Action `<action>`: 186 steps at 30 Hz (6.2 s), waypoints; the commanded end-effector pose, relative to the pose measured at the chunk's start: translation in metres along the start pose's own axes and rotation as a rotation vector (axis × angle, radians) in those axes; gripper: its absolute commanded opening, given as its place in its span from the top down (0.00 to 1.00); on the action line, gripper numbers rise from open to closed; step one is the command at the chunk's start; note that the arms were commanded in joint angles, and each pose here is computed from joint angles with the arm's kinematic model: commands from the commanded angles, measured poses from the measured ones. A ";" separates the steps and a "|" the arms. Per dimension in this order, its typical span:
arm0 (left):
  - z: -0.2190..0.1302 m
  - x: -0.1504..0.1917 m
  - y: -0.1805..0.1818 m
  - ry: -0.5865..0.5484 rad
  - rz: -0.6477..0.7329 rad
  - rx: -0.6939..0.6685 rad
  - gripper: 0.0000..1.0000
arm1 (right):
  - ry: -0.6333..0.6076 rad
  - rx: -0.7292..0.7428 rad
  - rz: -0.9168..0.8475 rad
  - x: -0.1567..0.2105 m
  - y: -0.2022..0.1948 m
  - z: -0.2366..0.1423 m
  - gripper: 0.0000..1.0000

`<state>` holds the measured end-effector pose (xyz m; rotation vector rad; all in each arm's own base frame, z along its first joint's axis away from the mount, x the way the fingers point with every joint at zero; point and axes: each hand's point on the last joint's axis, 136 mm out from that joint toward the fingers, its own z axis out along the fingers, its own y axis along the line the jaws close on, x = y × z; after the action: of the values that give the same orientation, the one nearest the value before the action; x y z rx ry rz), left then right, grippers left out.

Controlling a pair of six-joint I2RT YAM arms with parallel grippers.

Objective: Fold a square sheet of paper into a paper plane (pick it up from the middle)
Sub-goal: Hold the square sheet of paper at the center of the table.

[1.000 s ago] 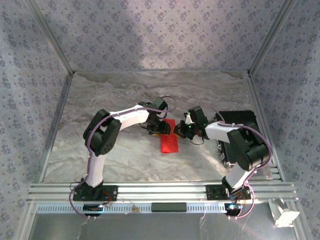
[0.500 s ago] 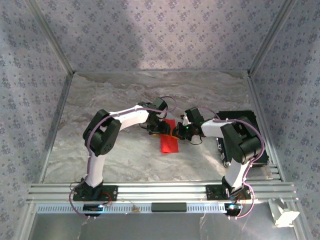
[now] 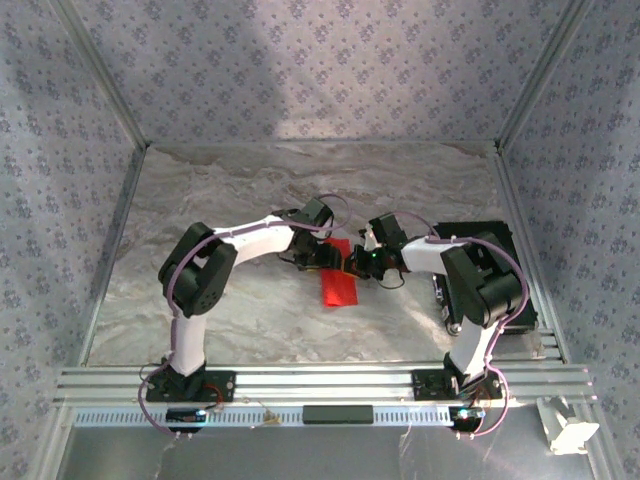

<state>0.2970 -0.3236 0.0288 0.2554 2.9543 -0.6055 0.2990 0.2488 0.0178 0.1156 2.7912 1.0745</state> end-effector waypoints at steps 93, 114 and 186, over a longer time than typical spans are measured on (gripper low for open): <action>0.061 0.024 0.059 0.142 -0.042 -0.167 0.52 | -0.141 -0.017 0.055 -0.013 0.002 -0.058 0.89; 0.064 0.026 0.061 0.145 -0.046 -0.171 0.52 | -0.010 -0.044 0.006 -0.006 0.023 -0.006 0.95; 0.010 0.007 -0.009 0.067 -0.215 0.417 1.00 | 0.042 0.237 0.127 0.046 -0.056 -0.007 0.97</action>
<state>0.2946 -0.3463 0.0407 -0.0137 2.8558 -1.3400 0.2801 0.2372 0.0175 0.1983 2.8045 0.9962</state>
